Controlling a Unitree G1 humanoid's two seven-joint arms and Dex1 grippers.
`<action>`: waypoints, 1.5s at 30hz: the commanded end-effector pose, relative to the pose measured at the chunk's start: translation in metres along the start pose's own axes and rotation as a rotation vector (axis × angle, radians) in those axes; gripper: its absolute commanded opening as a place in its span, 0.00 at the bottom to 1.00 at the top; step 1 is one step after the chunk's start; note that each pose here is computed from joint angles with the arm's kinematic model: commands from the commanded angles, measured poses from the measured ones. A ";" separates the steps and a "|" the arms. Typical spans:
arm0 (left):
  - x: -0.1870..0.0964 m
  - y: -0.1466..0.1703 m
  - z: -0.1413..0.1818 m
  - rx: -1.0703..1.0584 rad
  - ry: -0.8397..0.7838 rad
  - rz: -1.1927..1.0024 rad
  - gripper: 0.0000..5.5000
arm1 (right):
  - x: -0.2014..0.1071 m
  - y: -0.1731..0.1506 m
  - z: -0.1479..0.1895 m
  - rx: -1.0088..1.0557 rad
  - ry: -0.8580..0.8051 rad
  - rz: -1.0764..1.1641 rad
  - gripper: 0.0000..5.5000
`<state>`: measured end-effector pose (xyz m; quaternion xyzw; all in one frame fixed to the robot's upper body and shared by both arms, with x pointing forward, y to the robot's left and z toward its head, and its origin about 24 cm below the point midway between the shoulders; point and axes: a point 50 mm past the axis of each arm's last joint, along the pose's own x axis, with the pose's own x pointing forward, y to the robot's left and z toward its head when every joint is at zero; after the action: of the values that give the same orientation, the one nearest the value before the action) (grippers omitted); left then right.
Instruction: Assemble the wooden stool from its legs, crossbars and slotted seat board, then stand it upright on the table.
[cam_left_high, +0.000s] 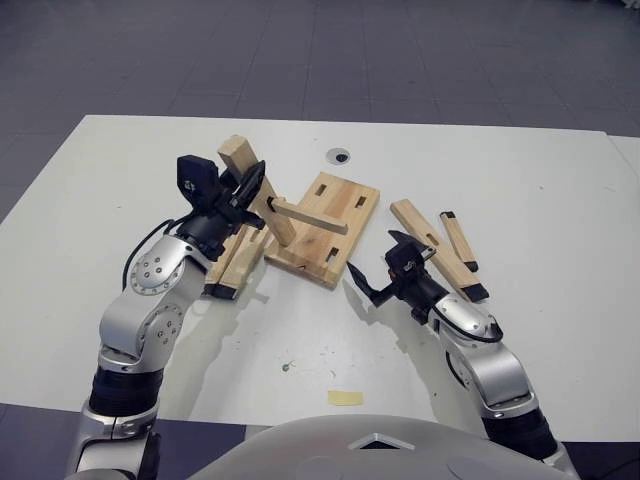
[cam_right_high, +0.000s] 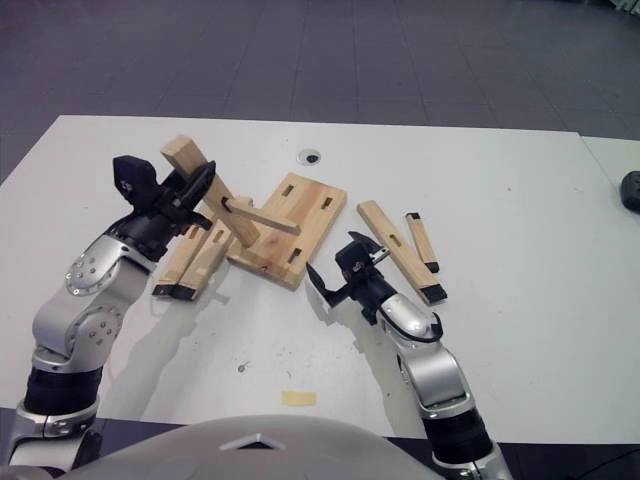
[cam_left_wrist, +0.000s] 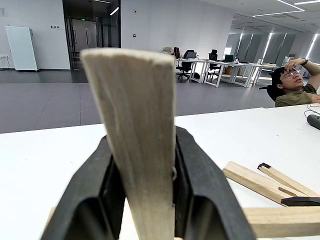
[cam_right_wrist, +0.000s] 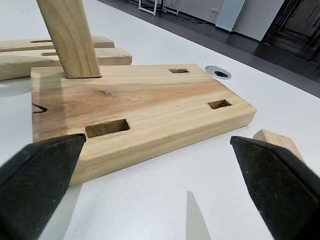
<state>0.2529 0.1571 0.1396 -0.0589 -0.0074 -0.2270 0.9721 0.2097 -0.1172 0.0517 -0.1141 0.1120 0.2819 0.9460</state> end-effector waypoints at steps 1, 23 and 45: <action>0.003 -0.011 0.015 -0.032 0.034 -0.129 0.31 | 0.004 0.003 0.001 -0.002 -0.009 -0.004 0.98; -0.009 0.103 0.063 0.032 0.209 0.067 0.94 | 0.001 0.004 -0.010 0.022 0.017 -0.021 0.98; -0.045 0.121 -0.058 0.368 0.841 0.005 0.80 | -0.001 0.010 -0.012 0.047 0.025 -0.042 0.98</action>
<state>0.2709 0.2691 0.0703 0.1876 0.3196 -0.2199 0.9024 0.2043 -0.1124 0.0440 -0.0952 0.1122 0.2611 0.9540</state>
